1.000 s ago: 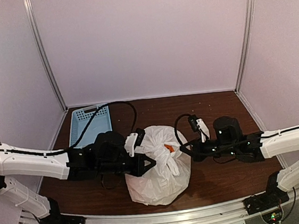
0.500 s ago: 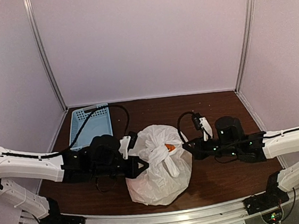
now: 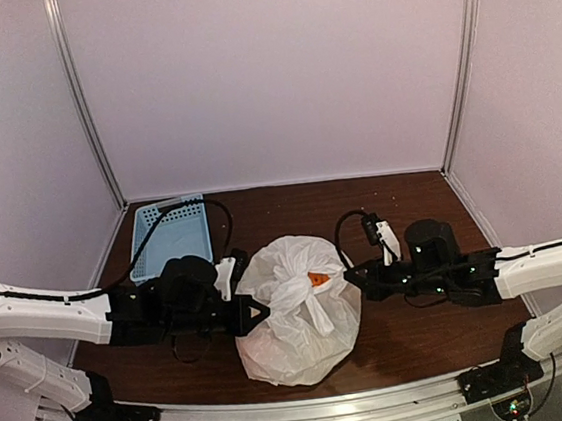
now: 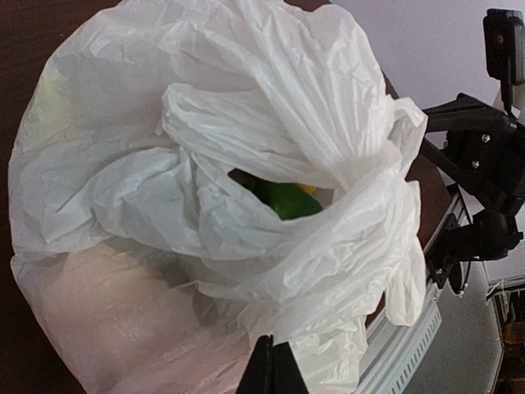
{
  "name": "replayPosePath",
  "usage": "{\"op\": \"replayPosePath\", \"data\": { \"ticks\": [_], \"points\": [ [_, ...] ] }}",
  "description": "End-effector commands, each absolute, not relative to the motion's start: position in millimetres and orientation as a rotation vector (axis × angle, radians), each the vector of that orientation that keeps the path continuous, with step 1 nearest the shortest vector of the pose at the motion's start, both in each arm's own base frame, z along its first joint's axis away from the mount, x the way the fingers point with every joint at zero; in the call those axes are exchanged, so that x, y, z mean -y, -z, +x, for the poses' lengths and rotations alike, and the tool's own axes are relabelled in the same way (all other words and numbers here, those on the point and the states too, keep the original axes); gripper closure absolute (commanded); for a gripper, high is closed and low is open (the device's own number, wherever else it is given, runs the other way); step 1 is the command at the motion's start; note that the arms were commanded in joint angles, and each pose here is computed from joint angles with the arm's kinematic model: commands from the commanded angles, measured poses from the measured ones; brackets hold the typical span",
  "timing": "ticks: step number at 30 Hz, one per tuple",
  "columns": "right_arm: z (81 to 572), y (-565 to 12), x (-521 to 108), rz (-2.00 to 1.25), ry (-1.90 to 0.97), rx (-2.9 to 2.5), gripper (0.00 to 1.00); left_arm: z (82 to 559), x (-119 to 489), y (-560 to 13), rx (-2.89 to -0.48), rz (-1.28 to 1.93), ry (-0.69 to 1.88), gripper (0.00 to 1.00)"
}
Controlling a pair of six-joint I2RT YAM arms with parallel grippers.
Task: Untie the knot of the plastic bag and take out the fruit
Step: Untie the bag handles from the takeout bag.
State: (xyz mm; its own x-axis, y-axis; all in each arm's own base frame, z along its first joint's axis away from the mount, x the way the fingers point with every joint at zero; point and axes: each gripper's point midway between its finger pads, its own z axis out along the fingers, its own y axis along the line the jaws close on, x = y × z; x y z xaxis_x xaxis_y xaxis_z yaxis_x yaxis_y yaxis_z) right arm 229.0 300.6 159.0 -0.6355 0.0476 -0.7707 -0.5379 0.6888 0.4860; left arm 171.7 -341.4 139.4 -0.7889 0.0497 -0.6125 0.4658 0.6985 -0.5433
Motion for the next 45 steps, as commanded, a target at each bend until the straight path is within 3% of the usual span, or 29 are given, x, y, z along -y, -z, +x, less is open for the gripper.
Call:
{"op": "replayPosePath", "data": {
  "ticks": [1, 7, 14, 17, 26, 28, 31, 33, 36, 39, 42, 45],
  "points": [
    [223, -173, -306, -0.396, -0.995, -2.052, 0.87, 172, 346, -151, -2.278, 0.445, 1.001, 1.0],
    [220, -200, -315, -0.445, -1.046, -1.999, 0.5, 168, 356, -165, -2.218, 0.532, 1.049, 1.0],
    [228, -202, -326, -0.513, -0.936, -2.035, 0.27, 164, 361, -165, -2.22, 0.566, 1.071, 1.0],
    [229, -198, -333, -0.531, -0.947, -2.037, 0.23, 164, 362, -166, -2.214, 0.575, 1.074, 1.0],
    [230, -179, -341, -0.552, -0.934, -2.072, 0.36, 164, 361, -165, -2.217, 0.576, 1.065, 1.0],
    [229, -178, -341, -0.551, -0.936, -2.073, 0.43, 164, 361, -166, -2.215, 0.576, 1.063, 1.0],
    [229, -176, -342, -0.555, -0.939, -2.075, 0.59, 165, 362, -171, -2.198, 0.59, 1.063, 1.0],
    [229, -175, -343, -0.556, -0.946, -2.074, 0.72, 165, 364, -176, -2.175, 0.622, 1.057, 0.82],
    [228, -176, -345, -0.554, -0.96, -2.068, 0.88, 168, 364, -186, -2.151, 0.666, 1.012, 0.67],
    [228, -177, -344, -0.552, -0.967, -2.06, 0.97, 178, 362, -202, -2.127, 0.7, 0.91, 0.46],
    [228, -179, -344, -0.552, -0.97, -2.05, 1.0, 189, 362, -221, -2.082, 0.73, 0.83, 0.36],
    [227, -179, -344, -0.554, -0.973, -2.045, 1.0, 199, 366, -235, -2.049, 0.736, 0.828, 0.33]
  ]
}}
